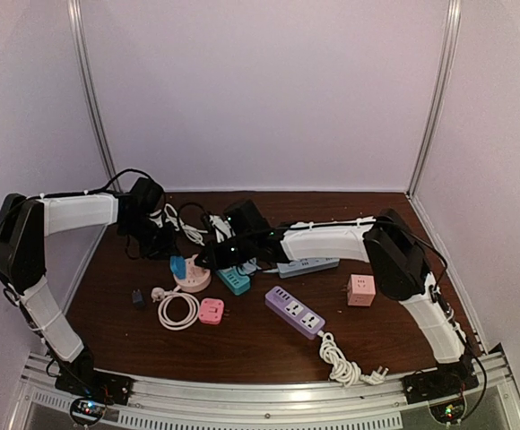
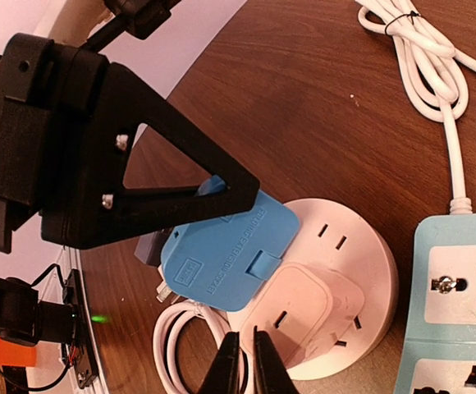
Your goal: Pull the plug off the socket
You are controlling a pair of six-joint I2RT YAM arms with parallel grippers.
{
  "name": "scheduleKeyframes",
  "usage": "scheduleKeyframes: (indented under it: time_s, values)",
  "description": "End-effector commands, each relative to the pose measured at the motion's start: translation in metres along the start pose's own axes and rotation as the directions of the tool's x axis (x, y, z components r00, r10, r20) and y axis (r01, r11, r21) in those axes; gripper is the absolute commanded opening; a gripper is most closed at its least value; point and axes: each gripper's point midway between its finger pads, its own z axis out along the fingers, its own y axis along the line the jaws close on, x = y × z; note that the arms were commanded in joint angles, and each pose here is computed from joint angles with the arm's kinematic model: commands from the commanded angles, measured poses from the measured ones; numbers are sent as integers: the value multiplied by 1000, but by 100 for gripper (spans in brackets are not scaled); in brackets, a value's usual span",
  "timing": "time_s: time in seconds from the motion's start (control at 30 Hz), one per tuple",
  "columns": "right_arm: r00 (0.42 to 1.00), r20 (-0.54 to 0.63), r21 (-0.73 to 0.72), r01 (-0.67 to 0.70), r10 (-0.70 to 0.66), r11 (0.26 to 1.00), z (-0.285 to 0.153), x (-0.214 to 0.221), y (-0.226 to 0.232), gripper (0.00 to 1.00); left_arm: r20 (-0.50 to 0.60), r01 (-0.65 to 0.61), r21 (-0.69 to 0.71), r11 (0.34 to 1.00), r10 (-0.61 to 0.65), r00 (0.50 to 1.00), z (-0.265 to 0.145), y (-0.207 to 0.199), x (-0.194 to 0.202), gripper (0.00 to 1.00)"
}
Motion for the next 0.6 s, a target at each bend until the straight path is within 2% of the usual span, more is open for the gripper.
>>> scheduleKeyframes:
  time_s: [0.0,0.27,0.57]
  values:
    - [1000,-16,-3,-25,25,1000,8,5,-6,8,-111,-15,-64,998,7,994,6,18,31,6]
    - [995,-55,42,-84,86,996,16,22,-23,1,-62,-51,-26,998,49,997,-8,3,17,7]
    - [991,-61,111,-113,121,987,17,29,-39,1,-43,-55,60,997,57,997,-24,-20,9,7]
